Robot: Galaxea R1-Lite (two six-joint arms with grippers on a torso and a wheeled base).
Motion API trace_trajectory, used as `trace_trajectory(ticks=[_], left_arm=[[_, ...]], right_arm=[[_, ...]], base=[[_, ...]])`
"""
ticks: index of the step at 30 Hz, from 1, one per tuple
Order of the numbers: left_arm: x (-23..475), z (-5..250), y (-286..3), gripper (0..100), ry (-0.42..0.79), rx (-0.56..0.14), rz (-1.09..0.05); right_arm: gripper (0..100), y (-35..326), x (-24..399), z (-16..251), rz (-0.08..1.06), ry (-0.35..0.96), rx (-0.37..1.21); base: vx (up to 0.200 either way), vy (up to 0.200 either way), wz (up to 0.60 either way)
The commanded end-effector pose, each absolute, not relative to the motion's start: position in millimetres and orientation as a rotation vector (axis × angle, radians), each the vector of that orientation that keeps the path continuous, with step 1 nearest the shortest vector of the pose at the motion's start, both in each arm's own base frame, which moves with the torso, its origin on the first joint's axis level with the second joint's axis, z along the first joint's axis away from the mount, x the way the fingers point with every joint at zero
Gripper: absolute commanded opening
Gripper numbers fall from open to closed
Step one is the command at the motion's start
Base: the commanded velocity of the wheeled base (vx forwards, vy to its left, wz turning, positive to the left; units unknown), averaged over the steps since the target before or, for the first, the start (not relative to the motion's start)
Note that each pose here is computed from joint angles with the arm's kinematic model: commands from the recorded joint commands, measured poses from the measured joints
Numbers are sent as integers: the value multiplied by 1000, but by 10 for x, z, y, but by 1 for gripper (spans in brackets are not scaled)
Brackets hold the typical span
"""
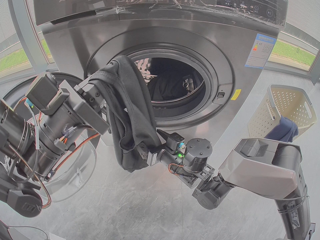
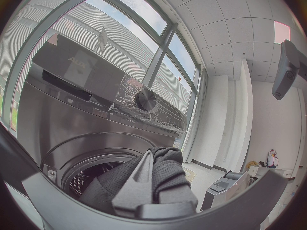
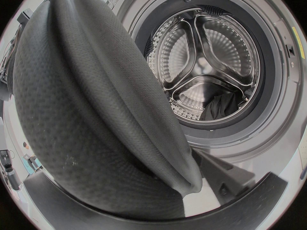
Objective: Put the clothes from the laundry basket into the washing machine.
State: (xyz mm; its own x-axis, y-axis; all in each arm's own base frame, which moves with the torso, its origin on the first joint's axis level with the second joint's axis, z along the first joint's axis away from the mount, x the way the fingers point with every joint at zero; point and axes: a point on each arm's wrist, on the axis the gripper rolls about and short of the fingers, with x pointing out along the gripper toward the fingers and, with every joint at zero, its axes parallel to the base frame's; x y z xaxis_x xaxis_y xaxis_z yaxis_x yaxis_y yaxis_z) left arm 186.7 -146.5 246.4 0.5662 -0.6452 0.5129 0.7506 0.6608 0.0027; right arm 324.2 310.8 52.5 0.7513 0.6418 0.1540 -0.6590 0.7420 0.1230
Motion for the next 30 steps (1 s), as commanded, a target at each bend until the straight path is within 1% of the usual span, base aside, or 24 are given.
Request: trace_trajectory(ticks=[1, 6, 7, 12, 13, 16, 19, 24, 26, 27, 28, 30], left_arm=[[1888, 2460, -1462, 0, -504, -227, -822], [1939, 2458, -1443, 0, -502, -225, -797], [1980, 2443, -1412, 0, -497, -218, -778], [2046, 2412, -1388, 0, -485, -210, -753], [2067, 2397, -1374, 0, -479, -207, -742], [2108, 2359, -1345, 0, -465, -200, -725], [2155, 2283, -1343, 0, -435, -191, -714], [2154, 2171, -1347, 0, -389, -181, -718], [2163, 2179, -1362, 0, -394, -183, -720], [2175, 2178, -1369, 0, -394, -181, -720], [2175, 2178, -1369, 0, -394, -181, -720], [2172, 2223, -1367, 0, -412, -186, -718]], right_arm=[[0, 3099, 3264, 522, 710, -111, 179], [0, 3007, 3297, 626, 688, -130, 189], [0, 2914, 3308, 715, 668, -138, 193], [0, 2697, 3282, 891, 626, -145, 195], [0, 2565, 3244, 997, 577, -148, 203], [0, 2360, 3138, 1156, 540, -148, 213], [0, 2218, 2990, 1261, 530, -141, 218], [0, 2086, 2763, 1412, 539, -157, 251], [0, 2040, 2668, 1342, 546, -115, 238], [0, 2022, 2619, 1261, 552, -79, 223], [0, 2022, 2619, 1261, 552, -79, 223], [0, 2091, 2534, 1056, 583, -2, 194]], base=[[0, 0, 0], [0, 0, 0], [0, 0, 0], [0, 0, 0], [0, 0, 0], [0, 0, 0], [0, 0, 0], [0, 0, 0], [0, 0, 0], [0, 0, 0], [0, 0, 0], [0, 0, 0]])
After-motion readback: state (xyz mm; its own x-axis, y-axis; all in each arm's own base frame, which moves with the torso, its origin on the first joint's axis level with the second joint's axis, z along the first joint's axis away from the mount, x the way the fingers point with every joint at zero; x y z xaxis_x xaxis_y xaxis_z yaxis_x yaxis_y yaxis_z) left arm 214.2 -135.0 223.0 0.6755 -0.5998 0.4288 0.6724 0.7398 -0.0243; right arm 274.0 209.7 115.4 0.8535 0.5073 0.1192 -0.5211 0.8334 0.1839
